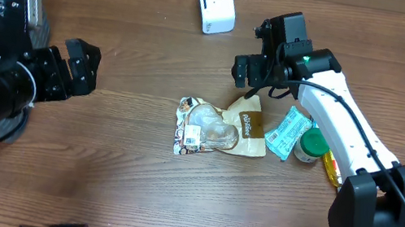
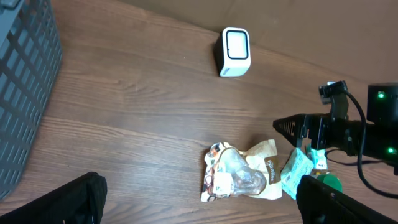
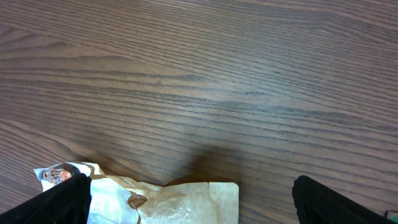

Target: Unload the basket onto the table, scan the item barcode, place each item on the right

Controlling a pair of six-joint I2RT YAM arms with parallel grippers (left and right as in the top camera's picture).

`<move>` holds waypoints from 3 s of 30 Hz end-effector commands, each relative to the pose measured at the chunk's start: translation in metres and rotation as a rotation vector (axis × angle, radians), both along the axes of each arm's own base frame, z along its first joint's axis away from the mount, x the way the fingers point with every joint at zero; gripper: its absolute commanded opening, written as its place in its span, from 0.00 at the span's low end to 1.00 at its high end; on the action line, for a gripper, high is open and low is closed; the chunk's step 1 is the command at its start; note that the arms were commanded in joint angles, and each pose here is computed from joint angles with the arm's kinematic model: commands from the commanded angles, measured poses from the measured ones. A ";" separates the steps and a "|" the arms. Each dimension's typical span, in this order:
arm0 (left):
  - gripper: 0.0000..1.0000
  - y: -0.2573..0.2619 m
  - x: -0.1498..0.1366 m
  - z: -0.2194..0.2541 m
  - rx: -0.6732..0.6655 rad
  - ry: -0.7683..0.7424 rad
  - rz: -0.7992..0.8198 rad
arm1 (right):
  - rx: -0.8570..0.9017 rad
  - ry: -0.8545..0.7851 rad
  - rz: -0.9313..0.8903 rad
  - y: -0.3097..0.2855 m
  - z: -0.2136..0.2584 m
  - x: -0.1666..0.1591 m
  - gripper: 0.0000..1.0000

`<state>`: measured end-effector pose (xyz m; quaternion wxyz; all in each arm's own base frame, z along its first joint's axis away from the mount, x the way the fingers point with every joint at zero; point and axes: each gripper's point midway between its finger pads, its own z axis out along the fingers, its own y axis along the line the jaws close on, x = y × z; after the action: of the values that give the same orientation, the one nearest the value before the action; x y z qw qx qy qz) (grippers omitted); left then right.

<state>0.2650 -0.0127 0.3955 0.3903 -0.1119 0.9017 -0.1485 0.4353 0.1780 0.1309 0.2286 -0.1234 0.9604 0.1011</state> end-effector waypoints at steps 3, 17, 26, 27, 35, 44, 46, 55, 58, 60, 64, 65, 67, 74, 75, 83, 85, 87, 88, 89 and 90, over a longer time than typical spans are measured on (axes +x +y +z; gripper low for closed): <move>0.99 -0.010 -0.018 -0.025 -0.016 0.049 -0.019 | -0.001 -0.009 -0.005 0.000 0.003 0.000 1.00; 1.00 -0.020 0.020 -0.027 0.063 -0.514 -0.050 | -0.001 -0.009 -0.005 0.000 0.003 0.000 1.00; 1.00 -0.020 -0.022 0.005 0.079 -0.998 -0.035 | -0.001 -0.009 -0.005 0.000 0.003 0.000 1.00; 1.00 -0.020 -0.030 0.007 0.081 -1.048 -0.033 | -0.001 -0.009 -0.005 0.000 0.003 0.000 1.00; 1.00 -0.020 -0.080 0.006 0.111 -1.345 -0.019 | -0.001 -0.009 -0.005 0.000 0.003 0.000 1.00; 0.99 -0.011 -0.093 -0.016 0.099 -1.422 0.049 | -0.001 -0.009 -0.005 0.000 0.003 0.000 1.00; 1.00 -0.009 -0.089 -0.022 0.091 -1.407 0.066 | -0.001 -0.009 -0.005 0.000 0.003 0.000 1.00; 1.00 -0.003 -0.050 -0.098 0.100 -1.231 0.105 | -0.001 -0.009 -0.005 0.000 0.003 0.000 1.00; 1.00 -0.001 -0.044 -0.113 0.107 -1.189 0.115 | -0.001 -0.009 -0.005 0.000 0.003 0.000 1.00; 1.00 0.002 -0.038 -0.124 0.139 -1.140 0.127 | -0.001 -0.009 -0.005 0.000 0.003 0.000 1.00; 0.99 0.004 -0.028 -0.151 0.243 -1.026 0.106 | -0.001 -0.009 -0.005 0.000 0.003 0.000 1.00; 1.00 0.004 -0.026 -0.159 0.260 -0.997 0.098 | -0.001 -0.009 -0.005 0.000 0.003 0.000 1.00; 1.00 0.004 -0.021 -0.186 0.309 -0.888 0.068 | -0.001 -0.009 -0.005 0.000 0.003 0.000 1.00; 1.00 0.004 -0.019 -0.240 0.399 -0.677 -0.002 | -0.001 -0.009 -0.005 0.000 0.003 0.000 1.00; 0.99 0.005 -0.019 -0.239 0.400 -0.678 -0.001 | -0.001 -0.009 -0.005 0.000 0.003 0.000 1.00; 1.00 0.005 -0.019 -0.240 0.401 -0.677 -0.001 | -0.001 -0.009 -0.005 0.000 0.003 0.000 1.00; 1.00 0.004 -0.019 -0.239 0.414 -0.678 -0.008 | -0.001 -0.009 -0.005 0.000 0.003 0.000 1.00; 0.99 0.003 -0.019 -0.239 0.411 -0.680 -0.013 | -0.001 -0.009 -0.005 0.000 0.003 0.000 1.00; 0.99 0.003 -0.019 -0.239 0.411 -0.680 -0.013 | -0.001 -0.009 -0.005 0.000 0.003 0.000 1.00; 0.99 0.003 -0.019 -0.239 0.411 -0.680 -0.013 | -0.001 -0.009 -0.005 0.000 0.003 0.000 1.00; 1.00 0.003 -0.019 -0.239 0.411 -0.680 -0.013 | -0.001 -0.009 -0.005 0.000 0.003 0.000 1.00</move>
<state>0.2461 -0.0091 0.1563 0.6786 0.0229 0.7342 -0.0029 0.4350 0.1779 0.1305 0.2281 -0.1236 0.9605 0.1007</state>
